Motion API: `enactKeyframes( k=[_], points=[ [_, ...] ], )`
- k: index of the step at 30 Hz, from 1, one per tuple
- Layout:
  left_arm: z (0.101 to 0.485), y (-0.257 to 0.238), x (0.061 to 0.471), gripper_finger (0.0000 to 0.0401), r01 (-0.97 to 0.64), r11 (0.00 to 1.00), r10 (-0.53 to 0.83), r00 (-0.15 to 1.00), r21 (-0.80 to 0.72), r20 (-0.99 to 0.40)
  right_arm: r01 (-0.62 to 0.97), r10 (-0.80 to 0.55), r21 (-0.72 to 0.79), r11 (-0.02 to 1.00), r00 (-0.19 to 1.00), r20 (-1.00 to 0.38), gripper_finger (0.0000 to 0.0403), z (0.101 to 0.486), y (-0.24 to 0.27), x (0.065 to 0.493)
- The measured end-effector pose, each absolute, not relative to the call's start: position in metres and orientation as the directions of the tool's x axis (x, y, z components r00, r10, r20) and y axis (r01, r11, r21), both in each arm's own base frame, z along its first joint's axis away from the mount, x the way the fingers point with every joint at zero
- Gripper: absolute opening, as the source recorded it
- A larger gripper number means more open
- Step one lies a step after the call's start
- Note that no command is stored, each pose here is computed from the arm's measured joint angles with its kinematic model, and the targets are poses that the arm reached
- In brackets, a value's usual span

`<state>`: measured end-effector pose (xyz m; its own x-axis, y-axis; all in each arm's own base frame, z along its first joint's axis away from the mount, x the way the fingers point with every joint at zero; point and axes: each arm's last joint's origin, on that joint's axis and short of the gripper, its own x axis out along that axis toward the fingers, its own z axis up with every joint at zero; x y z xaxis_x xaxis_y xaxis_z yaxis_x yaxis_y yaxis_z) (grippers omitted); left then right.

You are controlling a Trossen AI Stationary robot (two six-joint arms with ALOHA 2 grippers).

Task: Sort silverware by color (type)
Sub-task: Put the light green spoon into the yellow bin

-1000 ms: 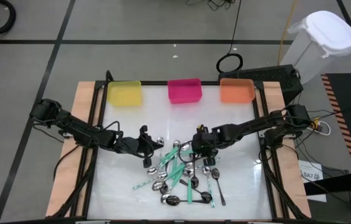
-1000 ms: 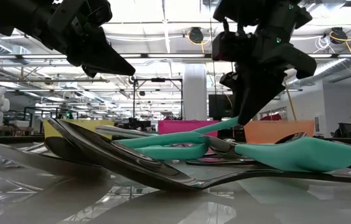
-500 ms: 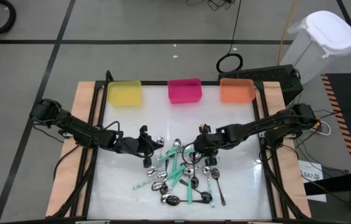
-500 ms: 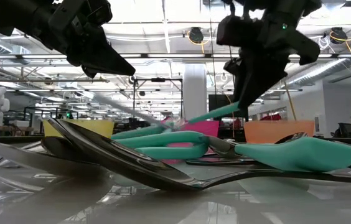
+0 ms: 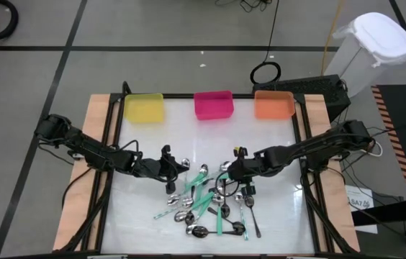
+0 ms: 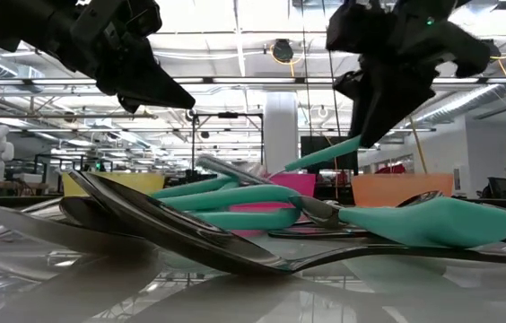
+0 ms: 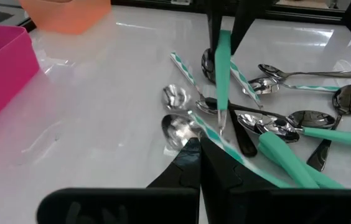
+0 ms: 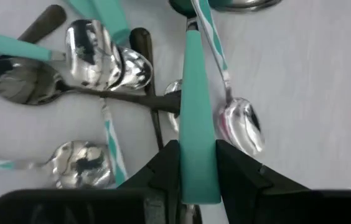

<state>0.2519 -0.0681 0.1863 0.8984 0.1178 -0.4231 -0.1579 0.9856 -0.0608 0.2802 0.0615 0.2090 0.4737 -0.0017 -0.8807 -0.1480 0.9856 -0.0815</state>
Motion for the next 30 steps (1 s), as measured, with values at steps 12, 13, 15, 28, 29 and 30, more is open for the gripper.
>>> enactKeyframes(
  k=[12,13,15,28,29,30],
  points=[
    [0.186,-0.068,0.252,0.0001,-0.158,0.985,0.118,0.898,-0.062,-0.423,-0.132,-0.051,-0.150,0.980,0.559,-0.828,0.0080,0.230,0.071,0.269],
    [0.186,-0.068,0.252,0.0001,-0.159,0.985,0.118,0.898,-0.063,-0.423,-0.129,-0.058,-0.158,0.979,0.564,-0.824,0.0080,0.231,0.072,0.268],
    [0.186,-0.068,0.252,0.0001,-0.159,0.985,0.118,0.898,-0.063,-0.423,-0.123,-0.071,-0.170,0.978,0.569,-0.819,0.0080,0.232,0.072,0.267],
    [0.187,-0.068,0.252,0.0001,-0.159,0.985,0.117,0.901,-0.067,-0.417,-0.099,-0.126,-0.226,0.969,0.590,-0.797,0.0080,0.233,0.072,0.268],
    [0.187,-0.068,0.252,0.0001,-0.159,0.985,0.117,0.901,-0.067,-0.417,-0.098,-0.125,-0.226,0.969,0.592,-0.796,0.0080,0.233,0.072,0.268],
    [0.187,-0.068,0.252,0.0001,-0.159,0.985,0.117,0.901,-0.067,-0.417,-0.098,-0.125,-0.225,0.969,0.594,-0.795,0.0080,0.234,0.072,0.269]
  ],
)
